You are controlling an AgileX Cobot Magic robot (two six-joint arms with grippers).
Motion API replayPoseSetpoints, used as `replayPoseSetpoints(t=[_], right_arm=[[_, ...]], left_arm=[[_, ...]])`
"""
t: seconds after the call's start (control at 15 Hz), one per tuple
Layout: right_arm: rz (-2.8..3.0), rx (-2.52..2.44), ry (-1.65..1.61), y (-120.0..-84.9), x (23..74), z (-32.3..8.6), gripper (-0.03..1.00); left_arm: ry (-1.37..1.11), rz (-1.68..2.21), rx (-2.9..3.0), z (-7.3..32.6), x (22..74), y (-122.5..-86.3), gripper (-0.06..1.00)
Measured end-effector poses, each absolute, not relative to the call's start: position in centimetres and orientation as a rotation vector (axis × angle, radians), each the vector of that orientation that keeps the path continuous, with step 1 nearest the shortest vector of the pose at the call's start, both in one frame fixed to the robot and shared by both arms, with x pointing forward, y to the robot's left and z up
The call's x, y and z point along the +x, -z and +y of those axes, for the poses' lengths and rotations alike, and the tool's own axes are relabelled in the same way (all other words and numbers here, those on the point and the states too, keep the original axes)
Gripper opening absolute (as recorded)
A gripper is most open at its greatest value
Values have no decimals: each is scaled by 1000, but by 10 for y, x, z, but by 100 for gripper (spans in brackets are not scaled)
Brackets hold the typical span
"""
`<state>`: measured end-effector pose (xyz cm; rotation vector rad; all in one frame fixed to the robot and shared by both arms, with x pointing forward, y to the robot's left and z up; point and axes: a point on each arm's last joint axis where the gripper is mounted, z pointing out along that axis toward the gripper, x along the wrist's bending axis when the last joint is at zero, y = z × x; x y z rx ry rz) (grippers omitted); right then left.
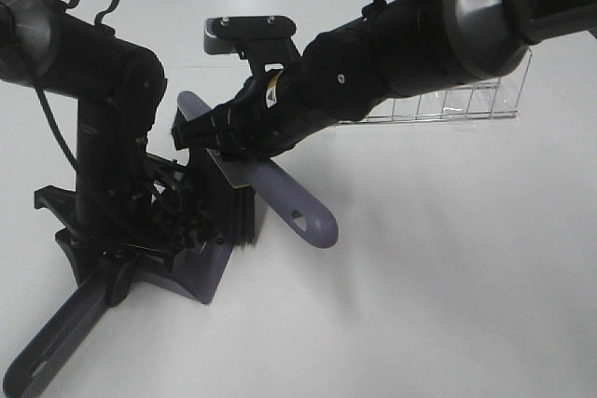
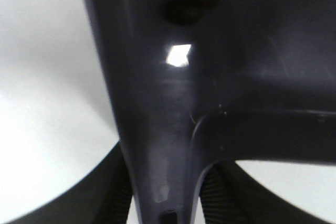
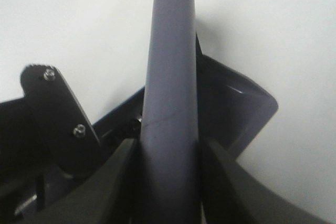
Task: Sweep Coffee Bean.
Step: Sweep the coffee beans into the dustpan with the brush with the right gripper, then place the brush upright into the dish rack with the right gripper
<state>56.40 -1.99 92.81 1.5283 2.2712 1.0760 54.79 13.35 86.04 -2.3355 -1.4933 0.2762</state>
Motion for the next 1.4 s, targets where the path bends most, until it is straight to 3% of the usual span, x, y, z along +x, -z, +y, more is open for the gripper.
replayPoseSetpoints(t=[0.4,0.67,0.93,1.27,1.4], right_arm=[[2187,1463,-1144,-974,593,-25,30],[2055,1604,-1008,-1015,616,-102,30],[1930,1635,-918,-1054,610,-169,30],[1840,1720,-757,-1047,567,-240,30],[1811,1808,-605,-1021,536,-279,30]], left_arm=[[-289,-1504,-2332,135,549,-860,34],[-300,-1527,-2319,139,550,-860,34],[-331,-1732,-2226,172,568,-864,34],[-340,-1872,-2134,213,581,-865,34],[-346,-1886,-2134,213,582,-865,34]])
